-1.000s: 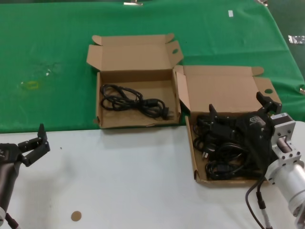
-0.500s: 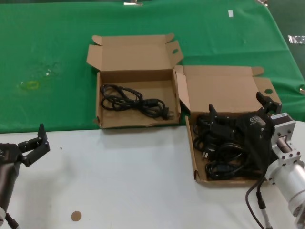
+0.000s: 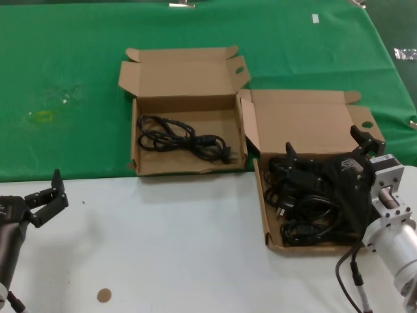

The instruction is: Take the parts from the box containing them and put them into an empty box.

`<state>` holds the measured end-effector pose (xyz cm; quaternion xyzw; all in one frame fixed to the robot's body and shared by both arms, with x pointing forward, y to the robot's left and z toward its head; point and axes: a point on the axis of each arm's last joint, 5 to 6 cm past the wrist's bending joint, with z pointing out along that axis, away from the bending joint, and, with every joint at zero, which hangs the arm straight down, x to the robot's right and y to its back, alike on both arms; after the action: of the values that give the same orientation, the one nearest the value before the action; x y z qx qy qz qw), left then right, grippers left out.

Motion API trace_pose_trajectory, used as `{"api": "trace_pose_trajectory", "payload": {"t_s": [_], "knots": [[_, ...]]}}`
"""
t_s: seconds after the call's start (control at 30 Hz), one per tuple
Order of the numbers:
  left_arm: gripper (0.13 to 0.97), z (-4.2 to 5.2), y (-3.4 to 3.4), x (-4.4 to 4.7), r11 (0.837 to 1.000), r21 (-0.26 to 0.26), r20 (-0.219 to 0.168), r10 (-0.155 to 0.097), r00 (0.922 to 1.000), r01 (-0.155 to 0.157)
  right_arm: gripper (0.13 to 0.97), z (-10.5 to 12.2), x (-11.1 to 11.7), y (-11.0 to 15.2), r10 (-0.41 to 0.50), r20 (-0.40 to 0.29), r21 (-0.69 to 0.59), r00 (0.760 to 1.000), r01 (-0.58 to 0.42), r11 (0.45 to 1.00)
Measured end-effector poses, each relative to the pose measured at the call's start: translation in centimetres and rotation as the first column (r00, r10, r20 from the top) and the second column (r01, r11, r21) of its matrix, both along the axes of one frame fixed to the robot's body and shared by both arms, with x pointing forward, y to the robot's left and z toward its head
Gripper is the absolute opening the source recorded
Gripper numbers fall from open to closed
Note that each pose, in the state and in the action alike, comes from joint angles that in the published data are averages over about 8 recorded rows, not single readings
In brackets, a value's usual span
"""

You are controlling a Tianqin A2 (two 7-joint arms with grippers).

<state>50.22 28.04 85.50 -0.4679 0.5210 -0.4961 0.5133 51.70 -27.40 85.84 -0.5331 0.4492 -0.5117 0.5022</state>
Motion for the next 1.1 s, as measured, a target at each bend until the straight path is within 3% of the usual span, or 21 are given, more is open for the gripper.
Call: {"api": "trace_pose_trajectory", "payload": {"t_s": [1.1], "knots": [[0.966, 0.00, 0.00, 0.00, 1.000, 0.000, 0.000, 0.000, 1.0000, 0.000, 0.966, 0.00, 0.00, 0.00, 0.000, 0.000, 0.000, 1.000, 0.000, 1.000]]}}
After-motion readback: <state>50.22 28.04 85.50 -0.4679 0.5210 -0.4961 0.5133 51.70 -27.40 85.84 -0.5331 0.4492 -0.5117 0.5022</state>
